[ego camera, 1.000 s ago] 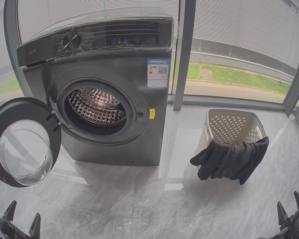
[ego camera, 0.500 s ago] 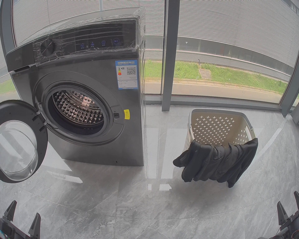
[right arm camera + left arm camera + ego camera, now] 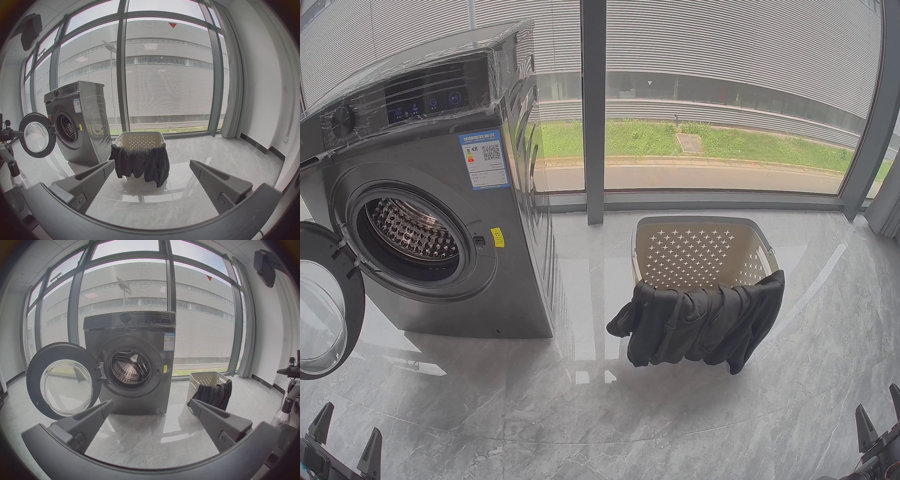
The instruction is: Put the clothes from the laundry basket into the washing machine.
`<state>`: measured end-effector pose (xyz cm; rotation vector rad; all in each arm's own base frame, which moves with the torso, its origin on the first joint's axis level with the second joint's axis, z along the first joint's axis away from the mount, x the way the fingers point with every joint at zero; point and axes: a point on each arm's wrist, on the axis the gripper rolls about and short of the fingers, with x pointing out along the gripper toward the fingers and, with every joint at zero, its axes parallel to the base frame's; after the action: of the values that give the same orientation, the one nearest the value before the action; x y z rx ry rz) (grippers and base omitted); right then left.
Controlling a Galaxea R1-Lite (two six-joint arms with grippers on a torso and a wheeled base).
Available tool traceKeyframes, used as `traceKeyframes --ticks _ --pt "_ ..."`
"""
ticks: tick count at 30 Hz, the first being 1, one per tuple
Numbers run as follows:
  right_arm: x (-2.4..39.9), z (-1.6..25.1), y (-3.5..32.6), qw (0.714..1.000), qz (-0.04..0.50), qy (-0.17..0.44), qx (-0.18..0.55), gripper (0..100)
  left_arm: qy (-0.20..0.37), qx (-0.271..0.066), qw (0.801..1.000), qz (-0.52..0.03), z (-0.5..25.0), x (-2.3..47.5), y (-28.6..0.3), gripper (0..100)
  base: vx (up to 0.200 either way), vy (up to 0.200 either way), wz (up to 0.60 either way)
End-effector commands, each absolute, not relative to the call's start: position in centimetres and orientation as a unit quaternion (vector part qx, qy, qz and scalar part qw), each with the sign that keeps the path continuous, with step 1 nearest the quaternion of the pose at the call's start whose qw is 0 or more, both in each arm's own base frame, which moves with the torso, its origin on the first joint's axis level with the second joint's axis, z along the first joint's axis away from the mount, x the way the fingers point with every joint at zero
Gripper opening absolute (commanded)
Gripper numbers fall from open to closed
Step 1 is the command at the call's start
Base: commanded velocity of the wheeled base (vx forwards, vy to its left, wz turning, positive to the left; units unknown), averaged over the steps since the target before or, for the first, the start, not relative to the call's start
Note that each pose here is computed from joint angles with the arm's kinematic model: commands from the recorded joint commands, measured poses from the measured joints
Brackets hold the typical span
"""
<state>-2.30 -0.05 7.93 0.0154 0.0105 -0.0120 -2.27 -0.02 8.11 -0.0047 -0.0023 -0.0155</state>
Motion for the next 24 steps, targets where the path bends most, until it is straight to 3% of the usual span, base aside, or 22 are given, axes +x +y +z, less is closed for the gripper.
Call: traceKeyframes --ticks 1,24 --pt "-2.32 7.53 -0.05 1.0 -0.005 0.005 0.008 100 -0.002 -0.002 1.0 -0.008 7.58 -2.28 -0.02 100 0.0 -0.2 0.0" --pt "-2.32 7.55 -0.05 1.0 -0.006 0.004 0.008 100 -0.002 -0.002 1.0 -0.008 7.58 -2.28 -0.02 100 0.0 -0.191 0.0"
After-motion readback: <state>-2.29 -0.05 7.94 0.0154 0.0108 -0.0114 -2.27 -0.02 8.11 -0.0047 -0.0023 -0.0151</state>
